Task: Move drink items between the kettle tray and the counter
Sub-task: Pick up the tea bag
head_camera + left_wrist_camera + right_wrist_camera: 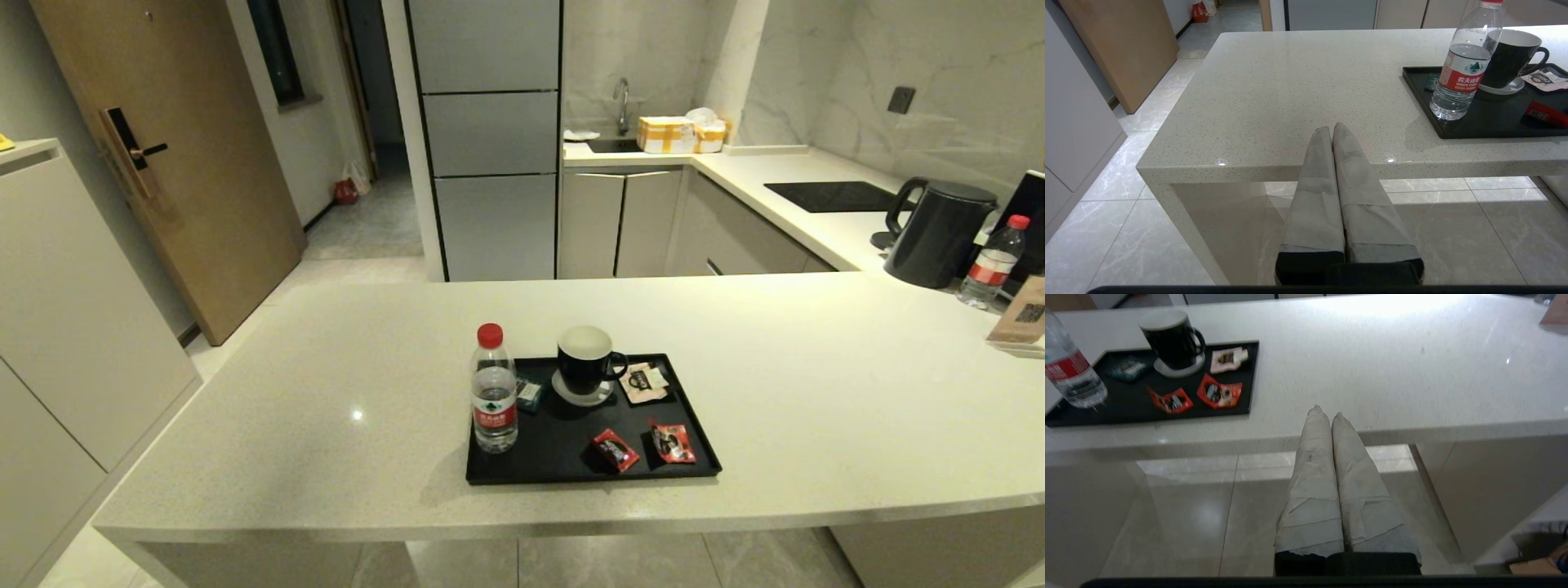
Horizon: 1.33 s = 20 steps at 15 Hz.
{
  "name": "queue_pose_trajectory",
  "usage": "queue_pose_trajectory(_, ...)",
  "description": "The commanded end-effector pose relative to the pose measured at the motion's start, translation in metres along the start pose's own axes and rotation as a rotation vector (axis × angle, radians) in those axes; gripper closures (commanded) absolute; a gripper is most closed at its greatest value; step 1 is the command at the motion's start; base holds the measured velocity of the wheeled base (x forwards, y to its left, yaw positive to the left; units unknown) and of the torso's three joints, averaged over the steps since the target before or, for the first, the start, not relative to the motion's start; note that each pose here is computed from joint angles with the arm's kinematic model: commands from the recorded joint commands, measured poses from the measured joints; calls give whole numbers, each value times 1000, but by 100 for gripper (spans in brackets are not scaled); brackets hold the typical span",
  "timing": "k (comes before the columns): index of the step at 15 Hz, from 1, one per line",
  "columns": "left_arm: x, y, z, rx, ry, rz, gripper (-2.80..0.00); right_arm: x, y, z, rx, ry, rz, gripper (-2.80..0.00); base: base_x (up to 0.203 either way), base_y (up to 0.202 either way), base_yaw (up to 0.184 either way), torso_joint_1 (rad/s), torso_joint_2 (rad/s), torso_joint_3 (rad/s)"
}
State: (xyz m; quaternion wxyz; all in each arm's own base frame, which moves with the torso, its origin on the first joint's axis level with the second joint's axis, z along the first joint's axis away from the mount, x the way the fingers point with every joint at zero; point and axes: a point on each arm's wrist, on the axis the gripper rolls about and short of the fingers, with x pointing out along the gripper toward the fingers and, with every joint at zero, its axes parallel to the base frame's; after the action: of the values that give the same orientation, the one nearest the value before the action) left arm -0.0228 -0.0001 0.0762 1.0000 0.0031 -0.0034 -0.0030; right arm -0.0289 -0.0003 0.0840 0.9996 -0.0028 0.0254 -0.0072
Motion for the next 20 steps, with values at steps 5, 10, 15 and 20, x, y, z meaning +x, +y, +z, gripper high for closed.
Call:
queue_pose_trajectory(5, 0, 0, 0, 0, 0, 0, 0, -9, -1, 196, 90, -197, 19, 0, 0, 0, 0, 0, 0, 0)
queue_pose_trajectory(10, 0, 0, 0, 0, -1, 0, 0, 89, 5, 232, 279, 398, 106, 0, 0, 0, 0, 0, 0, 0)
queue_pose_trajectory(15, 0, 0, 0, 0, -1, 0, 0, 202, 26, 178, 447, 1019, 254, 0, 0, 0, 0, 0, 0, 0)
queue_pose_trajectory(20, 0, 0, 0, 0, -1, 0, 0, 308, 68, 107, 325, 1378, 277, 0, 0, 0, 0, 0, 0, 0)
